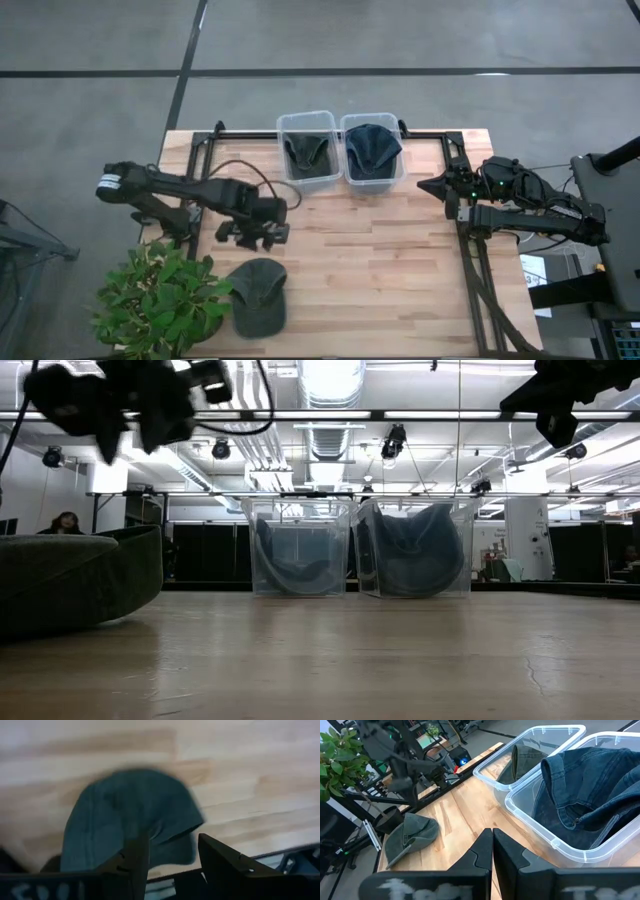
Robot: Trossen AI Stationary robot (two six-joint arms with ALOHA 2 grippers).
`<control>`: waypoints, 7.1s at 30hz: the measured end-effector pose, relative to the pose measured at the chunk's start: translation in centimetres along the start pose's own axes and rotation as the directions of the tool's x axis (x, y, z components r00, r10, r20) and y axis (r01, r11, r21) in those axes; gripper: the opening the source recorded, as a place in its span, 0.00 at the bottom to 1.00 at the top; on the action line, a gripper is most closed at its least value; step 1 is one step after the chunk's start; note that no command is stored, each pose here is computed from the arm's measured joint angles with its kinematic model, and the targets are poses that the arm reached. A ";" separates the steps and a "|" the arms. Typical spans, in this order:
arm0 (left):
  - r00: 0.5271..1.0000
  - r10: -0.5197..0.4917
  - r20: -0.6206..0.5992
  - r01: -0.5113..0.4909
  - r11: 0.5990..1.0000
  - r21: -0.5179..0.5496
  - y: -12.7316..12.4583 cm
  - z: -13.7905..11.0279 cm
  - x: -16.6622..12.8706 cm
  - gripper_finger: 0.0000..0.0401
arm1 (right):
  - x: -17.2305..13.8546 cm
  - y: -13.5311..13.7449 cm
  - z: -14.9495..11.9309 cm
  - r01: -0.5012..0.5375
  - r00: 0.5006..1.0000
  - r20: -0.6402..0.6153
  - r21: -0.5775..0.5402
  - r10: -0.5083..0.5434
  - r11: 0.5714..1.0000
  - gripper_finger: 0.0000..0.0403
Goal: Pick & Place hat
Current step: Put the green cap into the left transparent bin
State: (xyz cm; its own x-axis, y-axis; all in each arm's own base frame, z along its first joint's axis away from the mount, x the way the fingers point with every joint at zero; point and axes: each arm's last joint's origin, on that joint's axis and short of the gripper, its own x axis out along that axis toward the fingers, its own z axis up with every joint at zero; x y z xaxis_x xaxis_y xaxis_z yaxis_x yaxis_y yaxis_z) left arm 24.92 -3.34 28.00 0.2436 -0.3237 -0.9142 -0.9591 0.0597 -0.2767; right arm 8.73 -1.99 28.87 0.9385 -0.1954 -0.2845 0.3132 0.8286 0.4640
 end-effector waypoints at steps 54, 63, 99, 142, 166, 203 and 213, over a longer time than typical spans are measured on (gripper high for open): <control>0.860 0.220 -0.460 -0.351 0.910 -0.222 6.3 -3.2 9.7 0.40 | 0.0 0.0 0.0 -0.003 1.000 -0.002 -0.045 0.003 0.999 0.02; 0.830 0.232 -0.507 -0.382 0.900 -0.212 7.2 -3.6 10.7 0.40 | 0.0 0.0 0.0 -0.003 1.000 -0.002 -0.045 0.003 0.999 0.02; 0.908 0.078 -0.412 -0.172 0.965 -0.196 8.1 -3.1 13.3 0.35 | 0.0 0.0 0.0 0.000 1.000 0.000 -0.045 0.000 0.999 0.02; 0.350 -0.817 0.459 0.570 0.574 0.588 3.9 -2.6 3.2 0.02 | 0.0 0.0 0.0 0.000 1.000 0.000 -0.045 0.000 0.999 0.02; -0.334 -0.942 0.001 0.208 -0.073 0.975 2.8 -5.3 -4.8 0.02 | 0.0 0.0 0.0 0.001 1.000 0.000 -0.069 -0.001 0.998 0.02; -0.105 -0.715 0.691 0.911 0.210 0.356 1.0 -1.1 -4.3 0.02 | 0.0 0.0 0.0 0.001 1.000 0.001 -0.052 -0.001 0.999 0.02; 0.390 -0.546 0.741 0.649 0.734 0.199 -0.2 2.1 -7.4 0.02 | 0.0 0.0 0.0 0.002 1.000 0.001 -0.052 -0.002 0.999 0.02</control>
State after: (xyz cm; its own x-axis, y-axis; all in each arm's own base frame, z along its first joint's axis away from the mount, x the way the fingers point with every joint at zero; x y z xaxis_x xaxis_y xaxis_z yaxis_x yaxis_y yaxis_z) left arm 23.65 1.07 34.21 0.7260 0.5406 -0.4251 -0.5171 0.0217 -0.8556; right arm 8.74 -2.00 28.88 0.9382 -0.1976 -0.2842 0.3070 0.8543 0.4194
